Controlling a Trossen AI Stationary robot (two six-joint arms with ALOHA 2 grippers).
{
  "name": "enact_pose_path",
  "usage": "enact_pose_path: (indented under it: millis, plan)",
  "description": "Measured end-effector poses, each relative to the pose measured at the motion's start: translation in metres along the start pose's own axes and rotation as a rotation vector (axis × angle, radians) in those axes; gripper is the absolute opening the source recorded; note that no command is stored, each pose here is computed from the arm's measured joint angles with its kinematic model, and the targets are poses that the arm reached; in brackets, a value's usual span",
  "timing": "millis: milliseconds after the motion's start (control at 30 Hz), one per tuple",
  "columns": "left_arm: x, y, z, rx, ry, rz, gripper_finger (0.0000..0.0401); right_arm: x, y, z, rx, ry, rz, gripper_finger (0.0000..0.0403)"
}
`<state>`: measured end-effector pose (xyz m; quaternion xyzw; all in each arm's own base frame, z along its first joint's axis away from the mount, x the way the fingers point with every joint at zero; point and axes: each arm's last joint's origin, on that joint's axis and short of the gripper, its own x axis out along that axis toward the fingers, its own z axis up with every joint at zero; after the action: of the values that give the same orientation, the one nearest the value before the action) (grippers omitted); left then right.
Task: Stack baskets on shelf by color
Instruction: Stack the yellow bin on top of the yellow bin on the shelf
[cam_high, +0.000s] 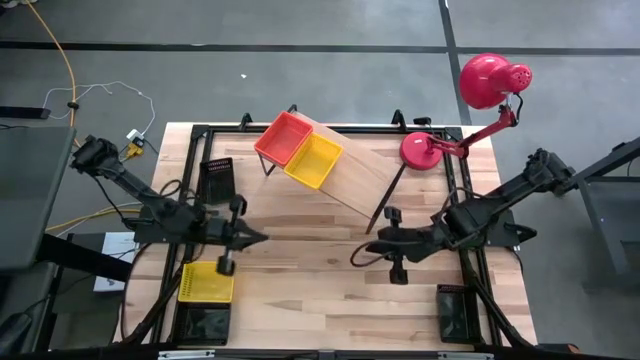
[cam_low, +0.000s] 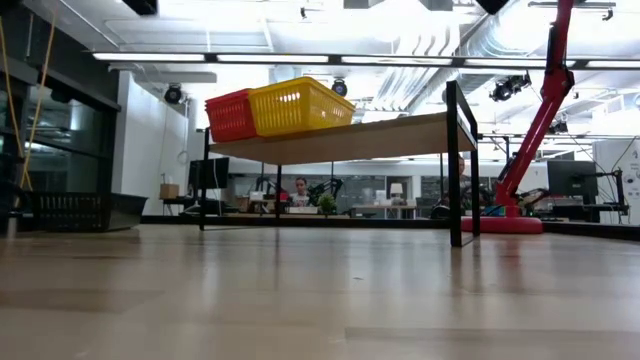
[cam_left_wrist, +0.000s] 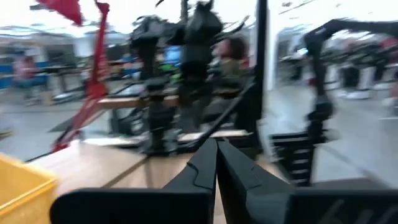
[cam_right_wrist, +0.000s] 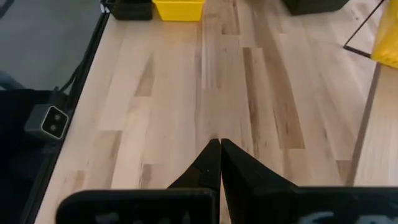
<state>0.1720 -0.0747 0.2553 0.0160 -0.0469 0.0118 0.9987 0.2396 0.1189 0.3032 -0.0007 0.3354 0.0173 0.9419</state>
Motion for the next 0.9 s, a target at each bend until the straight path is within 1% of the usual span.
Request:
enact_pose_path:
  millis: [67,133,300,433,700,900]
  plan:
    - [-0.008,-0.004,0.004,-0.007,-0.006,-0.038,0.0,-0.001,0.002,-0.001,-0.007,-0.006,-0.012,0.0]
    - [-0.014,-0.007,0.006,-0.008,-0.002,-0.049,0.0,-0.001,0.003,-0.001,-0.01,-0.012,-0.027,0.0]
    - [-0.022,-0.01,0.006,0.007,0.031,-0.024,0.0,-0.001,0.002,-0.001,-0.008,-0.014,-0.032,0.0]
    - [-0.023,-0.011,0.004,0.021,0.053,-0.007,0.0,-0.001,0.002,0.0,-0.007,-0.017,-0.031,0.0]
    - [-0.023,-0.011,0.003,0.022,0.057,-0.008,0.0,-0.001,0.002,0.0,-0.007,-0.021,-0.045,0.0]
    - [-0.015,-0.019,0.003,0.0,0.051,-0.102,0.0001,-0.001,0.001,0.0,-0.014,-0.024,-0.055,0.0]
